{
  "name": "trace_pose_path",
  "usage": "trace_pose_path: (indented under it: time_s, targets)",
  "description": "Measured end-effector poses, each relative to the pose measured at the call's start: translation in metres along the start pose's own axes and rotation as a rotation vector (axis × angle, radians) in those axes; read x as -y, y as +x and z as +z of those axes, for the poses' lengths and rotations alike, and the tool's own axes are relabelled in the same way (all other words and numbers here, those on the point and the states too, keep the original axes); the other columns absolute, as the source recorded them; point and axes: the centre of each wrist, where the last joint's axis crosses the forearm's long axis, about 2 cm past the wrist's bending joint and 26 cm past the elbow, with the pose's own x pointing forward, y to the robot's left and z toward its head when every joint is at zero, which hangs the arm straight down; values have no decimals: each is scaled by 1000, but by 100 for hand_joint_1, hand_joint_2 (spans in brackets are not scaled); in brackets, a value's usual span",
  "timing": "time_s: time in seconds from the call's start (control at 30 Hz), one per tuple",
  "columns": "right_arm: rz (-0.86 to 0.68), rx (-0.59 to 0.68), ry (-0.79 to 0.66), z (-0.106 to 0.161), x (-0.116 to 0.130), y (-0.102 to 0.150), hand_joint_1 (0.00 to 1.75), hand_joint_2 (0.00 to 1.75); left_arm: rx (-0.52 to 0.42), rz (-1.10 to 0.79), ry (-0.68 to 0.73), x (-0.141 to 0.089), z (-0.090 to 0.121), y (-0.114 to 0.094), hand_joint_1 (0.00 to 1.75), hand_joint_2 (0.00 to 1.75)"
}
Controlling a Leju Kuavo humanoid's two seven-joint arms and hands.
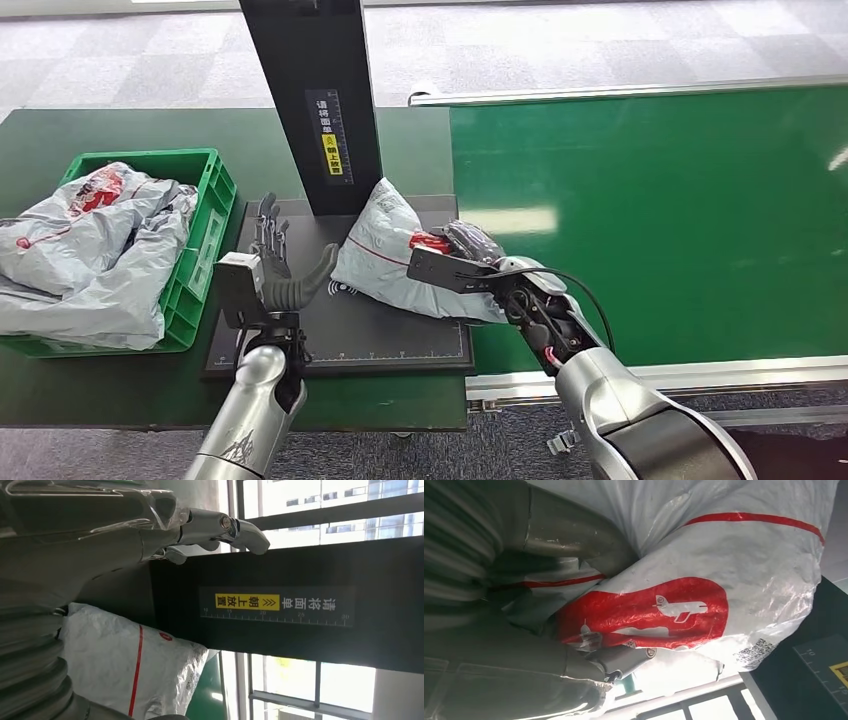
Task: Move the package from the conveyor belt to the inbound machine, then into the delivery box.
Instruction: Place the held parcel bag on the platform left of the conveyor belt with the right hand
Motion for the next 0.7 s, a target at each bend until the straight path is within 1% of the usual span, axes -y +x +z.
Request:
trace_pose_path:
  time_s: [0.07,0.13,0.17,0.2,0.27,0.3,0.57,0.7]
  targets:
    - [-1,26,-34,1,-1,-1,172,175,-6,11,-11,4,-1,-1,0,175]
    - [0,76,-96,2,-3,-2,160,175,-12,19,-20,7,-1,-1,0,175]
    - [-1,103,-131,3,-4,-3,136,175,-14,22,-23,8,-1,-2,0,175]
    - [-7,128,-166,4,-5,-4,96,175,-15,25,-26,10,-2,-2,0,175]
    - [-31,164,-224,6,-8,-5,21,175,-17,31,-33,13,-2,-2,0,175]
    - [-47,173,-242,6,-9,-5,1,175,-17,33,-36,15,-2,-2,0,175]
    - [-175,181,-281,5,-15,0,0,175,-23,34,-54,19,-4,-2,0,175]
    - [-245,222,-303,3,-15,4,0,175,-26,34,-50,19,-4,-2,0,175]
